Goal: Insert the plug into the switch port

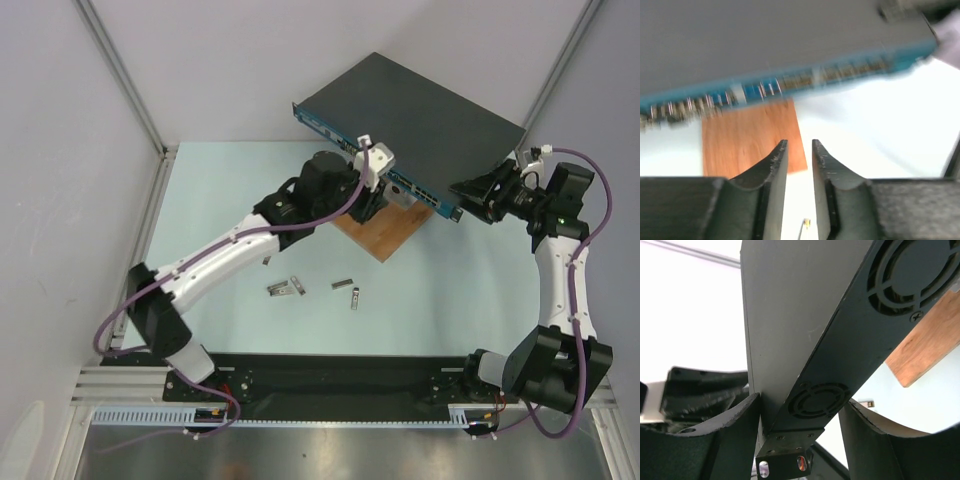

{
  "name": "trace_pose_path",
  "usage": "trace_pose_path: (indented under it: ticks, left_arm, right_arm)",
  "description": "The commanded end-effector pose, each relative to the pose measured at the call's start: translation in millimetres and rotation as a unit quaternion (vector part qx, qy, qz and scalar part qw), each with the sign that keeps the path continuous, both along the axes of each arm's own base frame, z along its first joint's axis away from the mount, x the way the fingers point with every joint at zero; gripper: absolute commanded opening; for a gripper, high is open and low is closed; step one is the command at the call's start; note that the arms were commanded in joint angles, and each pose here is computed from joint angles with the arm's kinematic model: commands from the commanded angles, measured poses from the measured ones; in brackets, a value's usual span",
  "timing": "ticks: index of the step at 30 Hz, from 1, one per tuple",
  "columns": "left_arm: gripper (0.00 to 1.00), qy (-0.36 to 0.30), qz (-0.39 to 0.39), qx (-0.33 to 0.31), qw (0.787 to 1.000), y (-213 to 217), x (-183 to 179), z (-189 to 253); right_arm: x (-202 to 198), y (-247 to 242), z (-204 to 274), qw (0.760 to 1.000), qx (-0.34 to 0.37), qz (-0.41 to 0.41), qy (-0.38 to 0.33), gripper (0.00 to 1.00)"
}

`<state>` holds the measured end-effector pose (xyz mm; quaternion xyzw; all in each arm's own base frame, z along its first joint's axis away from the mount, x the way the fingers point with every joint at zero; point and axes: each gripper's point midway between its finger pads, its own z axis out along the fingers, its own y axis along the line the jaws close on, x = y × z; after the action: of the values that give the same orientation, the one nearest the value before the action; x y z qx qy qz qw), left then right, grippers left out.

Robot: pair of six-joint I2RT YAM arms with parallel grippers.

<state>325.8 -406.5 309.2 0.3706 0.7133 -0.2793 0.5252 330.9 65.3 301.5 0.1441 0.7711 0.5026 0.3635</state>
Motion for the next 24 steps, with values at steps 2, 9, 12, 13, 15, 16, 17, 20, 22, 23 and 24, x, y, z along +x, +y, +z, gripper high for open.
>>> trace_pose_path:
  ticks: [2, 9, 12, 13, 15, 16, 17, 20, 22, 23, 24]
  left_arm:
    - [0.37, -0.066, -0.083, -0.010, 0.994, 38.3, -48.6, 41.6]
    - [0.45, -0.050, -0.146, 0.108, 0.982, 80.7, -87.5, -53.9]
    - [0.47, -0.023, -0.160, 0.145, 0.976, 89.2, -95.0, -98.2]
    - [0.49, -0.010, -0.167, 0.157, 0.973, 92.0, -99.0, -114.4]
    - [0.53, 0.009, -0.170, 0.173, 0.970, 91.9, -98.7, -136.8]
    - [0.55, 0.020, -0.168, 0.184, 0.968, 93.5, -98.5, -149.9]
    - [0.56, 0.026, -0.166, 0.191, 0.967, 93.5, -96.7, -157.4]
    - [0.57, 0.044, -0.155, 0.227, 0.961, 92.6, -85.0, -188.4]
    - [0.58, 0.053, -0.149, 0.254, 0.954, 91.5, -75.7, -207.6]
    - [0.58, 0.057, -0.147, 0.261, 0.952, 90.6, -73.4, -214.1]
    - [0.58, 0.056, -0.145, 0.268, 0.951, 89.8, -69.9, -218.8]
  right_arm:
    - [17.7, 3.0, 4.6, 0.998, -0.024, 0.032, -0.052, 0.40]
    - [14.1, -3.3, 13.4, 0.996, -0.041, 0.032, -0.075, 0.80]
    - [11.7, -9.7, 16.9, 0.994, -0.063, 0.031, -0.088, 0.96]
    - [8.2, -11.5, 13.2, 0.993, -0.075, 0.035, -0.087, 1.00]
    - [3.4, -20.5, 14.4, 0.993, -0.084, 0.026, -0.083, 1.00]
    - [1.8, -24.7, 14.7, 0.991, -0.095, 0.026, -0.093, 1.00]
    - [-0.1, -28.7, 14.5, 0.991, -0.098, 0.022, -0.093, 1.00]
    - [-6.9, -42.9, 13.3, 0.990, -0.109, 0.010, -0.093, 1.00]
    - [-11.6, -54.6, 13.6, 0.990, -0.111, -0.006, -0.088, 1.00]
    - [-13.7, -58.1, 14.5, 0.989, -0.114, -0.006, -0.093, 1.00]
    - [-16.1, -60.6, 15.3, 0.989, -0.113, -0.009, -0.092, 1.00]
